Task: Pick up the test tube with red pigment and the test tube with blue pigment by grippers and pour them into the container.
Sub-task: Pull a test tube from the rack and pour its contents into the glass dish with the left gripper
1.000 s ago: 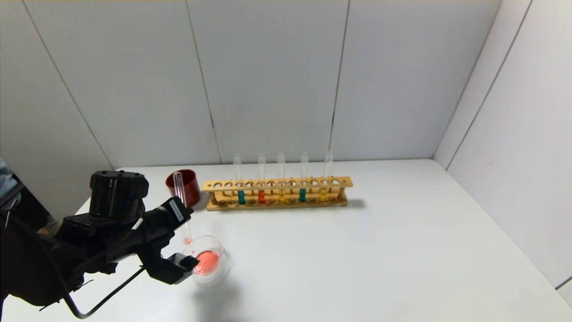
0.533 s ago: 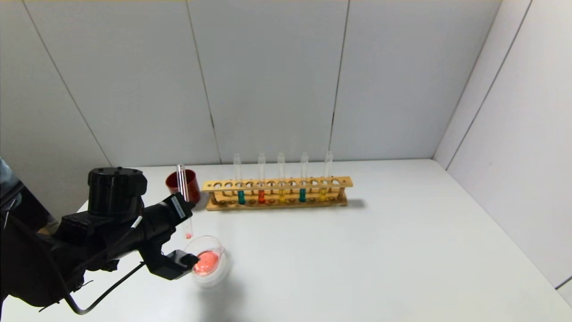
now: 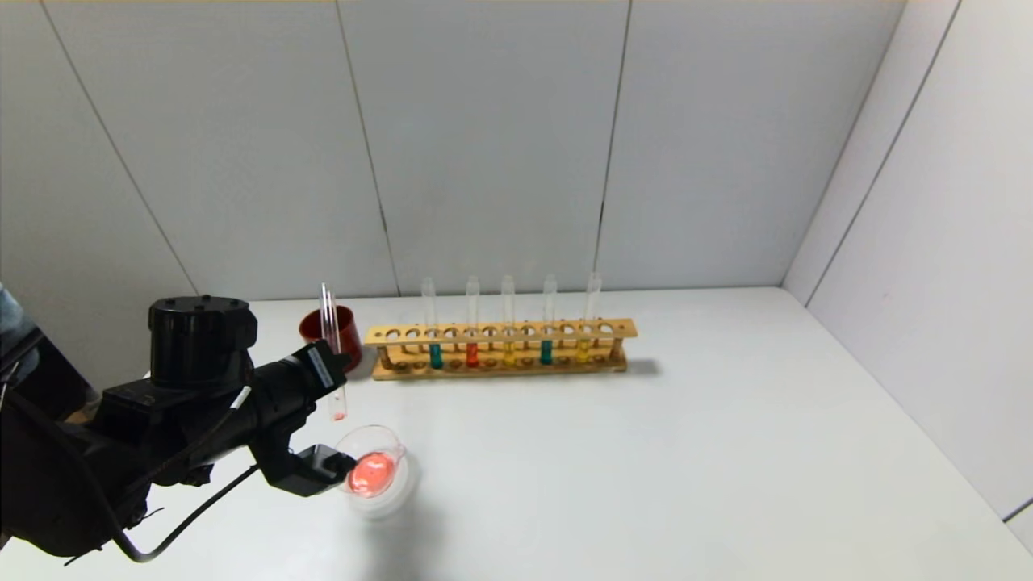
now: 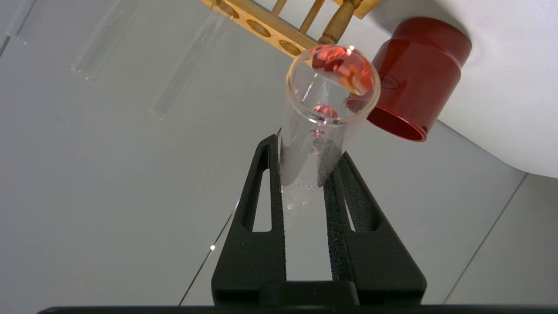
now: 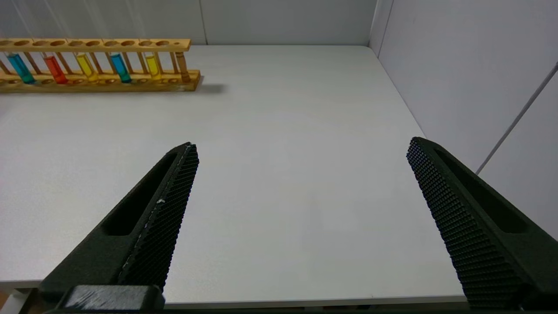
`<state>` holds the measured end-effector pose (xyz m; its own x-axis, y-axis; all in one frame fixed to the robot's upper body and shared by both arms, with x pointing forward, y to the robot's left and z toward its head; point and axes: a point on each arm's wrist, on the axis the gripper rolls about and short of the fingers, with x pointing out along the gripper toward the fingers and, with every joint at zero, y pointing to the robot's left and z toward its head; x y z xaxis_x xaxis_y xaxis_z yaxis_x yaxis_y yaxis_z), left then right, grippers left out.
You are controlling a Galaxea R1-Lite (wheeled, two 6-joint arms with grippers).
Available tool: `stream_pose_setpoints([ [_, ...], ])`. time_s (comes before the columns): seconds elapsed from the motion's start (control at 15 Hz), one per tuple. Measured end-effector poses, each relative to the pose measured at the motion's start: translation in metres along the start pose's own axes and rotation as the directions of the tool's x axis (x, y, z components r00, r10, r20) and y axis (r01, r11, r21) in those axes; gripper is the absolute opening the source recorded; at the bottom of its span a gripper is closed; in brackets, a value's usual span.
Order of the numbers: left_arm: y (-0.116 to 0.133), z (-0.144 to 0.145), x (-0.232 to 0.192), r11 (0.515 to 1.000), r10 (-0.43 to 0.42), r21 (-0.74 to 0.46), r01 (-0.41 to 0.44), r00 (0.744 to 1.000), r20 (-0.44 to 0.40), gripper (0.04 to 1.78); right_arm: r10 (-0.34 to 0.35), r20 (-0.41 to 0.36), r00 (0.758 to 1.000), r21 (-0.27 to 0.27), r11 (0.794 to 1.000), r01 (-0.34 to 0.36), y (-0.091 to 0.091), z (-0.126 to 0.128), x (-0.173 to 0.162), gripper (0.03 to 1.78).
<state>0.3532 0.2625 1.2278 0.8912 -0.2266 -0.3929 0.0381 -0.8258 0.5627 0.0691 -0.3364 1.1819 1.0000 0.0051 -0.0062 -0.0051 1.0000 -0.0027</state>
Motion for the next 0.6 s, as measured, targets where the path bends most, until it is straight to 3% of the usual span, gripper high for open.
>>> stream_pose_setpoints([
  [0.4, -0.0017, 0.0019, -0.0035, 1.000, -0.011, -0.020, 0.011, 1.000, 0.003, 0.32, 0.000, 0.000, 1.000, 0.000, 1.000, 0.000, 0.0000, 0.0000, 0.0000, 1.75],
  [0.6, -0.0030, 0.0029, -0.0066, 0.992, -0.021, -0.126, 0.021, 1.000, -0.001, 0.32, 0.000, 0.000, 1.000, 0.000, 1.000, 0.000, 0.0000, 0.0000, 0.0000, 1.75],
])
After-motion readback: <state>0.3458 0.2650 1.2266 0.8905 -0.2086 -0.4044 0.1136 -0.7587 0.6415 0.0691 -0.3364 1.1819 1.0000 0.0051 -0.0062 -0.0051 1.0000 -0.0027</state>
